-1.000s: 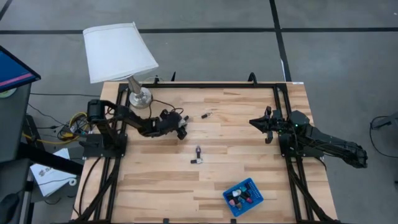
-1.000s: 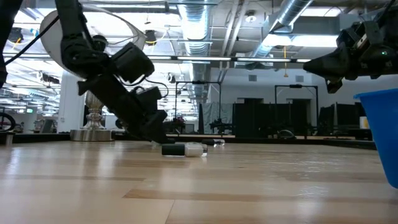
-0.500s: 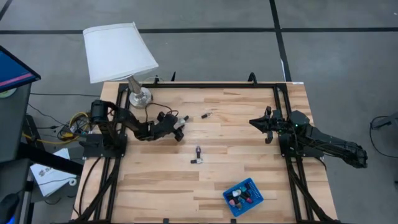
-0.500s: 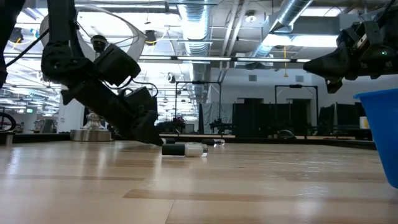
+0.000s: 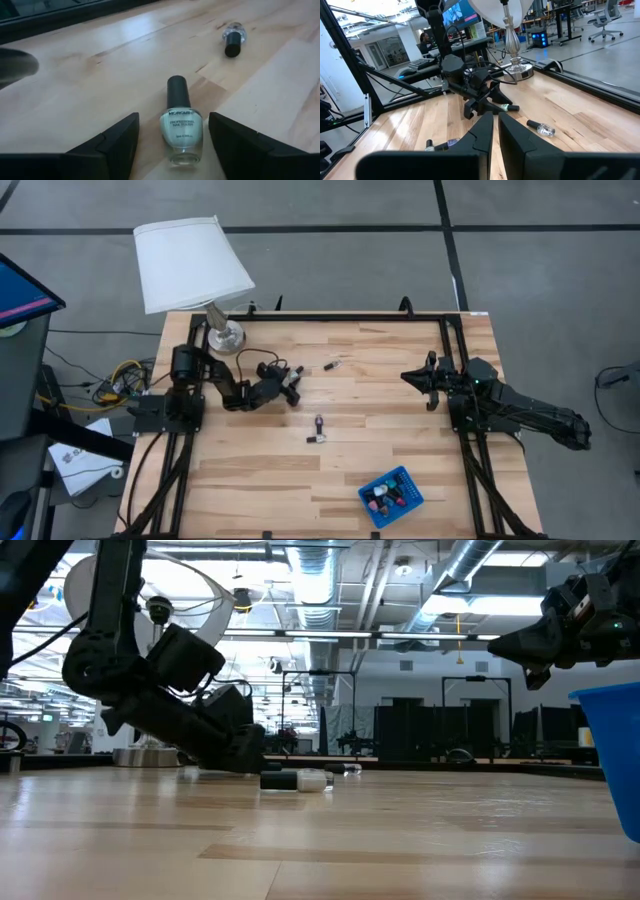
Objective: Pick & Place Nail Polish
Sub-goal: Put the gray nail polish into the blue bin
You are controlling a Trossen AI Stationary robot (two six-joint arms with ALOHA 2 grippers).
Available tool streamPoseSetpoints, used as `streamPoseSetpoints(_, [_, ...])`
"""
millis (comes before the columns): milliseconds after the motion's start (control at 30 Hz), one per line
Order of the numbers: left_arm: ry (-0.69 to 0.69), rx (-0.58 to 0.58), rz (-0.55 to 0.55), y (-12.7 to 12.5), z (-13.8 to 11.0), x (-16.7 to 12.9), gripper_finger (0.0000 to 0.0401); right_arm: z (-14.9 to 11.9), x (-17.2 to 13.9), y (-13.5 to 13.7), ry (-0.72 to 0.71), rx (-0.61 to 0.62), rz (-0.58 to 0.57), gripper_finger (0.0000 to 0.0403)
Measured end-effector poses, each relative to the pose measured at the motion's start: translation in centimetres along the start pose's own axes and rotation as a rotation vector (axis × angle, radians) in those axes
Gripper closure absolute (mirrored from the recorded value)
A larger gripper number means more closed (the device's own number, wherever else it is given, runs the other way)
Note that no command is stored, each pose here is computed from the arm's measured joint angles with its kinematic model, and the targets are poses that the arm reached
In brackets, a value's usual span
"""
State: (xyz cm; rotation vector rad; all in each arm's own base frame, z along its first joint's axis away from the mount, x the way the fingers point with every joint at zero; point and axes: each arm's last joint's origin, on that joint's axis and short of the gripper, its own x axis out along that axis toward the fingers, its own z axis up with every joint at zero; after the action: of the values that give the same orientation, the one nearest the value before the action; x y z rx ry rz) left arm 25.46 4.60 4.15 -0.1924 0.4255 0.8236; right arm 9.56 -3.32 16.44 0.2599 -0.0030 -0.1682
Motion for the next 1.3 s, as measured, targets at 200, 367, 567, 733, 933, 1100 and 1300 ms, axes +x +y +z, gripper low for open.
streamPoseSetpoints(200, [-0.017,-0.012,0.045,-0.3,-0.8,-0.1,0.0202,0.0,0.0,0.0,0.000,0.000,0.000,0.0381])
streamPoseSetpoints(367, [-0.017,-0.009,0.037,-0.5,-0.9,-0.3,0.0234,0.0,0.0,0.0,0.000,0.000,0.000,0.0381])
streamPoseSetpoints(567, [-0.018,-0.023,0.048,-0.5,-0.9,-0.3,0.0273,0.0,0.0,0.0,-0.001,0.000,0.000,0.0381])
streamPoseSetpoints(733, [-0.019,-0.025,0.051,-0.5,-0.9,-0.3,0.0290,0.0,0.0,0.0,0.000,0.000,0.000,0.0381])
streamPoseSetpoints(933, [-0.023,-0.038,0.024,-0.6,0.0,-0.7,0.0290,0.0,0.0,0.0,0.000,0.000,0.000,0.0381])
streamPoseSetpoints(1100, [-0.038,-0.082,-0.089,-1.1,2.2,-1.7,0.0290,0.0,0.0,0.0,0.000,0.000,0.000,0.0381])
streamPoseSetpoints(1300, [-0.129,-0.183,-0.387,-1.9,6.8,-4.0,0.0290,0.0,0.0,0.0,0.000,0.000,0.000,0.0381])
